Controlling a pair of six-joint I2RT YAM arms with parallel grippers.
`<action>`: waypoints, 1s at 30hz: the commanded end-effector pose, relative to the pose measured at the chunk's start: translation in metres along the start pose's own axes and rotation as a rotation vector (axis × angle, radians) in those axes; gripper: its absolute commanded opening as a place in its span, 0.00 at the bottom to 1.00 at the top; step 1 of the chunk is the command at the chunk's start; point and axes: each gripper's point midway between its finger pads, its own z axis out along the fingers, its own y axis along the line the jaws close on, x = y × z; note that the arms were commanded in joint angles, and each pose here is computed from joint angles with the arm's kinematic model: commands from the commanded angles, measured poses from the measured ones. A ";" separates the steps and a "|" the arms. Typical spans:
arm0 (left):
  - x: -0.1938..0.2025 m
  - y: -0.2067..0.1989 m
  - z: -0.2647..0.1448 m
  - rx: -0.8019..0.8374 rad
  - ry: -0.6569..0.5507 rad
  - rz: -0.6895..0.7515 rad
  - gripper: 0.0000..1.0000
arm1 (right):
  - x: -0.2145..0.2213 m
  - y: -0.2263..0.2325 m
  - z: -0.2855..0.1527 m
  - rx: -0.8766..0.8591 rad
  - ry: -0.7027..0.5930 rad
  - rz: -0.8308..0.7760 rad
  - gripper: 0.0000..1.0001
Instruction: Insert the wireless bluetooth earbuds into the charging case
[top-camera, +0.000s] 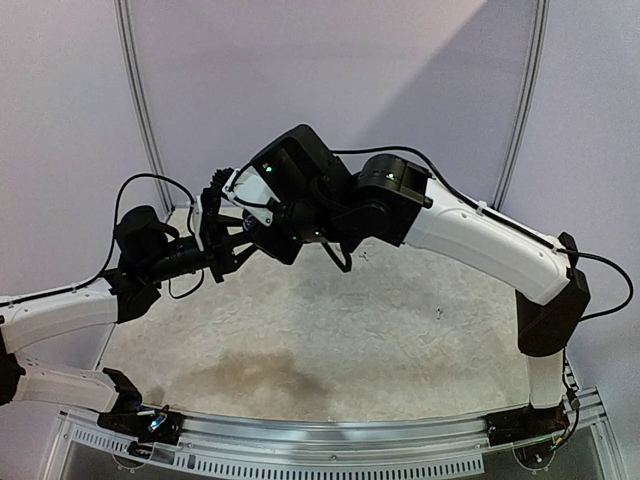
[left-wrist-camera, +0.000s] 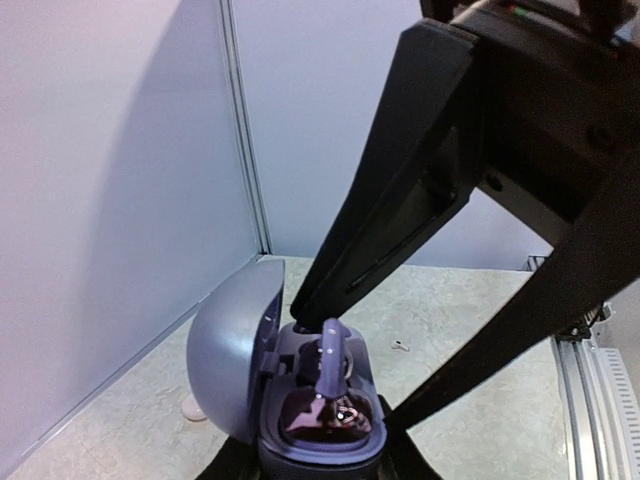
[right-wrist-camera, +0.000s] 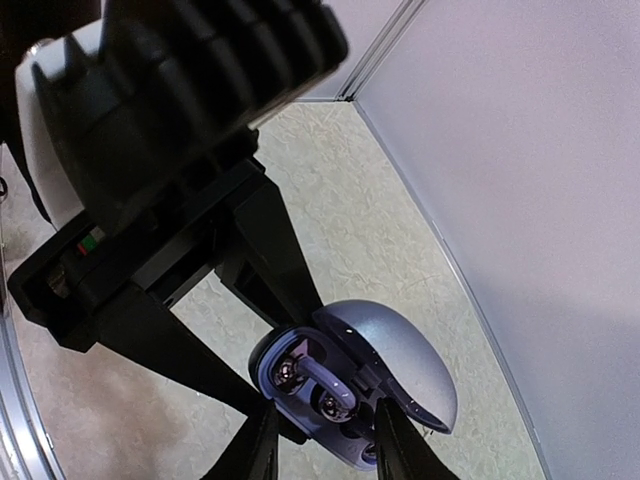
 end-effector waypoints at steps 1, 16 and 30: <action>-0.057 -0.038 -0.008 0.172 -0.178 0.123 0.00 | 0.017 -0.006 0.016 0.030 0.057 0.002 0.34; -0.052 -0.029 -0.006 0.141 -0.157 -0.044 0.00 | -0.007 -0.008 -0.012 -0.049 -0.035 0.088 0.38; -0.049 -0.025 -0.006 0.125 -0.148 -0.117 0.00 | -0.020 -0.012 -0.029 -0.075 -0.087 0.111 0.45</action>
